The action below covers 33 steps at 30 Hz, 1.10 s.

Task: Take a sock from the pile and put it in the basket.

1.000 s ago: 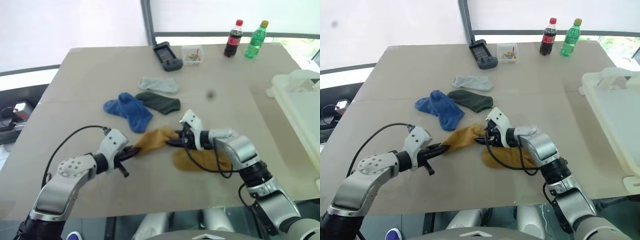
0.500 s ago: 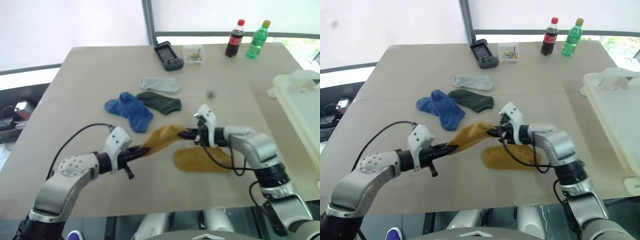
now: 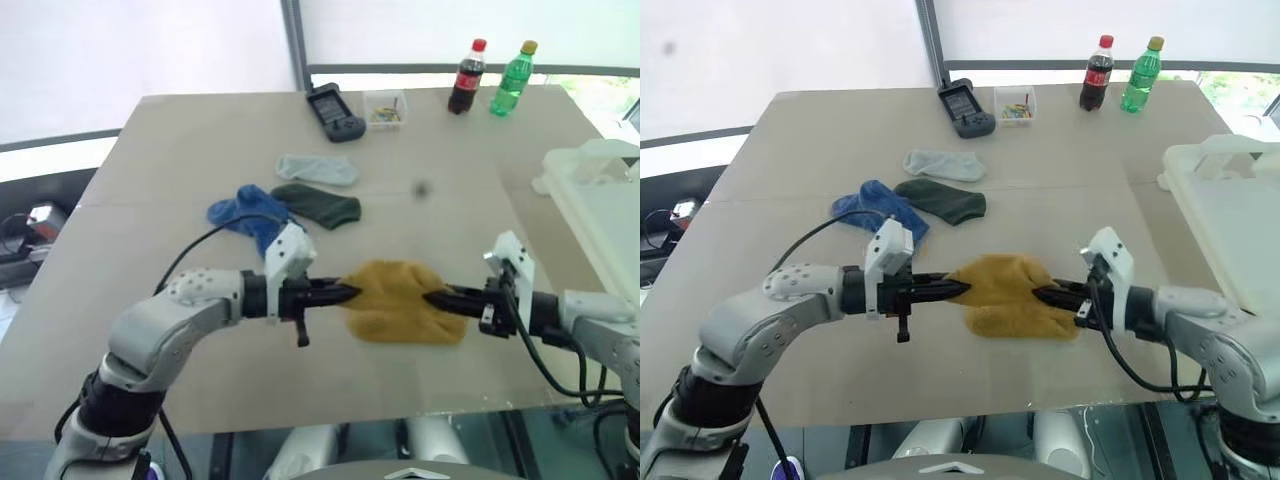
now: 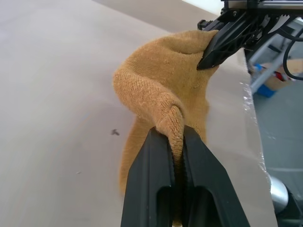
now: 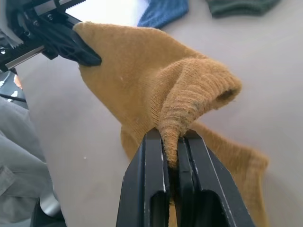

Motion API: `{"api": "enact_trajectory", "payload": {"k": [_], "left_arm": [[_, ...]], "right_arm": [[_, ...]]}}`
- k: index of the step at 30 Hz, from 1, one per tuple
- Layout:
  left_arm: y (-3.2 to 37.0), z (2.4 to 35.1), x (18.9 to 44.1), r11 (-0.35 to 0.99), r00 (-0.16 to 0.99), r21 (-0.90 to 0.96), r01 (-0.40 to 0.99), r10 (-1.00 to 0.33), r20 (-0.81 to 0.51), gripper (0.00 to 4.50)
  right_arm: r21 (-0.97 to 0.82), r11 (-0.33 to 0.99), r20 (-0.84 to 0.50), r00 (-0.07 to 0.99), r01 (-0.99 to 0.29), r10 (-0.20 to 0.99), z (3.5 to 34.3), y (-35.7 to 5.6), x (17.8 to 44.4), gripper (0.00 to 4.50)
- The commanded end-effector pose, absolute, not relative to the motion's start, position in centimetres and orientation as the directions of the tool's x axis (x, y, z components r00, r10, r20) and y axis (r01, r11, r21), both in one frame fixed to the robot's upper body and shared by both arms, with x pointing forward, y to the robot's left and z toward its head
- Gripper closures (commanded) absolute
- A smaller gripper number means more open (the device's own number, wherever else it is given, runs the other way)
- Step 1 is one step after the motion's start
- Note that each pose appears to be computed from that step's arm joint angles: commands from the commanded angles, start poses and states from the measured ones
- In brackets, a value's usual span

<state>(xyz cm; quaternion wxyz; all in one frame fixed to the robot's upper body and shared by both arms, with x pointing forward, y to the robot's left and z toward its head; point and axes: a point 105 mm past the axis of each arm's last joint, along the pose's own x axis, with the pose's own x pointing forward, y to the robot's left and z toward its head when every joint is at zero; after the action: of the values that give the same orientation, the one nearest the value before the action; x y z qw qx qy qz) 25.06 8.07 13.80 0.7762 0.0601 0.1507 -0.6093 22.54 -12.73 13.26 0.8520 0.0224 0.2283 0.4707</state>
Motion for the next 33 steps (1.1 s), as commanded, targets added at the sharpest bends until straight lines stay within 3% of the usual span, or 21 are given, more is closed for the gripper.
{"api": "enact_trajectory", "payload": {"k": [1, 5, 9, 10, 12, 13, 14, 17, 18, 23, 27, 30, 32, 33], "left_arm": [[7.0, 12.6, 25.2, 0.184, 0.153, -0.062, 0.981, -0.927, -0.341, 4.5], [6.5, 11.2, 24.9, 0.143, 0.113, -0.058, 0.988, -0.924, -0.366, 4.5], [6.5, 9.5, 25.4, 0.17, 0.142, -0.036, 0.985, -0.905, -0.401, 4.5], [6.6, 9.2, 25.5, 0.173, 0.145, -0.032, 0.984, -0.901, -0.409, 3.79], [6.7, 9.0, 25.6, 0.18, 0.155, -0.023, 0.983, -0.899, -0.409, 3.26], [6.7, 9.1, 25.8, 0.188, 0.167, -0.012, 0.982, -0.899, -0.406, 2.64], [6.7, 9.1, 25.9, 0.193, 0.177, 0.002, 0.981, -0.897, -0.405, 2.64], [7.5, 10.2, 26.0, 0.22, 0.212, 0.022, 0.975, -0.901, -0.379, 1.37], [7.9, 10.7, 26.0, 0.228, 0.221, 0.026, 0.973, -0.903, -0.367, 1.37], [8.7, 11.6, 25.9, 0.238, 0.254, 0.088, 0.967, -0.9, -0.354, 1.37], [8.2, 11.5, 26.0, 0.206, 0.247, 0.147, 0.967, -0.897, -0.367, 1.37], [7.6, 10.9, 26.1, 0.193, 0.236, 0.147, 0.97, -0.896, -0.377, 1.37], [7.3, 10.3, 26.0, 0.179, 0.22, 0.141, 0.974, -0.897, -0.384, 1.37], [7.2, 10.1, 26.0, 0.184, 0.222, 0.133, 0.974, -0.898, -0.38, 1.62]], "right_arm": [[0.207, 0.595, -0.389, 0.492, -0.777, 0.779, 12.5, -12.7, 22.2, 4.43], [0.2, 0.625, -0.42, 0.51, -0.755, 0.75, 11.0, -12.9, 22.0, 4.43], [0.163, 0.635, -0.464, 0.509, -0.756, 0.725, 9.5, -13.2, 21.7, 4.43], [0.149, 0.636, -0.466, 0.513, -0.757, 0.721, 9.4, -13.3, 21.8, 4.5], [0.144, 0.63, -0.479, 0.503, -0.763, 0.719, 9.0, -13.5, 21.8, 3.75], [0.14, 0.632, -0.482, 0.505, -0.762, 0.716, 8.9, -13.7, 21.8, 3.36], [0.124, 0.642, -0.485, 0.518, -0.757, 0.705, 8.8, -13.9, 21.9, 3.36], [0.061, 0.665, -0.476, 0.564, -0.744, 0.675, 9.4, -14.6, 22.2, 1.83], [0.048, 0.668, -0.455, 0.579, -0.743, 0.677, 9.9, -14.7, 22.3, 1.66], [0.001, 0.668, -0.359, 0.623, -0.744, 0.695, 11.3, -14.7, 22.8, 1.66], [-0.012, 0.655, -0.36, 0.614, -0.756, 0.702, 11.2, -14.5, 22.9, 1.66], [-0.021, 0.647, -0.377, 0.606, -0.762, 0.701, 10.7, -14.3, 23.0, 2.96], [-0.016, 0.64, -0.381, 0.596, -0.768, 0.706, 10.5, -14.2, 23.0, 4.09], [-0.015, 0.636, -0.383, 0.592, -0.772, 0.709, 10.4, -14.1, 23.0, 4.49]]}}
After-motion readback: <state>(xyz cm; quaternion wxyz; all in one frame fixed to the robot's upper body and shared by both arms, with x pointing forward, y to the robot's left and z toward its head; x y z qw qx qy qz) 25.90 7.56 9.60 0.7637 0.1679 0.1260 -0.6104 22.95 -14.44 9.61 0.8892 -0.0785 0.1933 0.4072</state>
